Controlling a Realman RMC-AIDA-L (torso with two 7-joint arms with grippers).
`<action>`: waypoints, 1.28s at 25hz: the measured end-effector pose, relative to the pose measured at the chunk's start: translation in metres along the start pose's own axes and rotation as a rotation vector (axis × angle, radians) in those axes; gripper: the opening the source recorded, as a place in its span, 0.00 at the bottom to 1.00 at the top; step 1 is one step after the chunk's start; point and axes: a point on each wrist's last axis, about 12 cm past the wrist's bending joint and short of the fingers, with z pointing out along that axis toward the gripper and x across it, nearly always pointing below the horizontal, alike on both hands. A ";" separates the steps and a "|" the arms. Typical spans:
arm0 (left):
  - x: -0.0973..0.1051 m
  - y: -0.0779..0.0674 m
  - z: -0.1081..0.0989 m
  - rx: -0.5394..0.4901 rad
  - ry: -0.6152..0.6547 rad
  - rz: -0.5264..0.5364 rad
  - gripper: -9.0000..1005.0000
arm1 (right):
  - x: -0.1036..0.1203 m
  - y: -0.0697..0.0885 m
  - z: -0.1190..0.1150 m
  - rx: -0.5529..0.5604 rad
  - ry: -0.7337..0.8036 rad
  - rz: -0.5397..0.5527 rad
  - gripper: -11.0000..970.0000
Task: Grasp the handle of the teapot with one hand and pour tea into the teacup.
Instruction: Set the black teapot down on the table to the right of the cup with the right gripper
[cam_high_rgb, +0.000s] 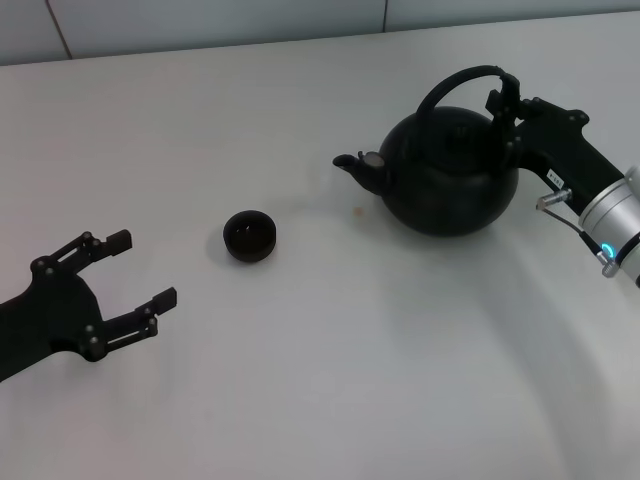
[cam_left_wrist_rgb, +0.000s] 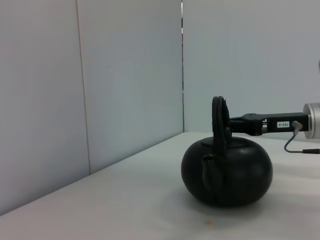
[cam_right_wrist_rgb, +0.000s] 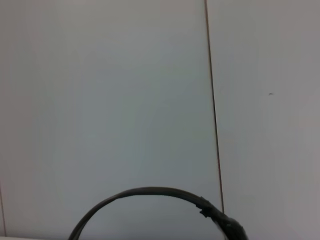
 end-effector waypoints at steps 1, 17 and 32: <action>0.000 0.000 0.000 0.000 0.000 0.000 0.86 | 0.000 0.000 0.000 -0.002 -0.002 0.000 0.16; 0.001 -0.001 0.000 -0.001 0.000 -0.003 0.86 | 0.000 0.002 0.000 -0.012 -0.006 0.000 0.35; 0.001 -0.002 0.001 0.000 -0.002 -0.004 0.86 | 0.003 0.002 -0.031 -0.020 -0.077 -0.037 0.43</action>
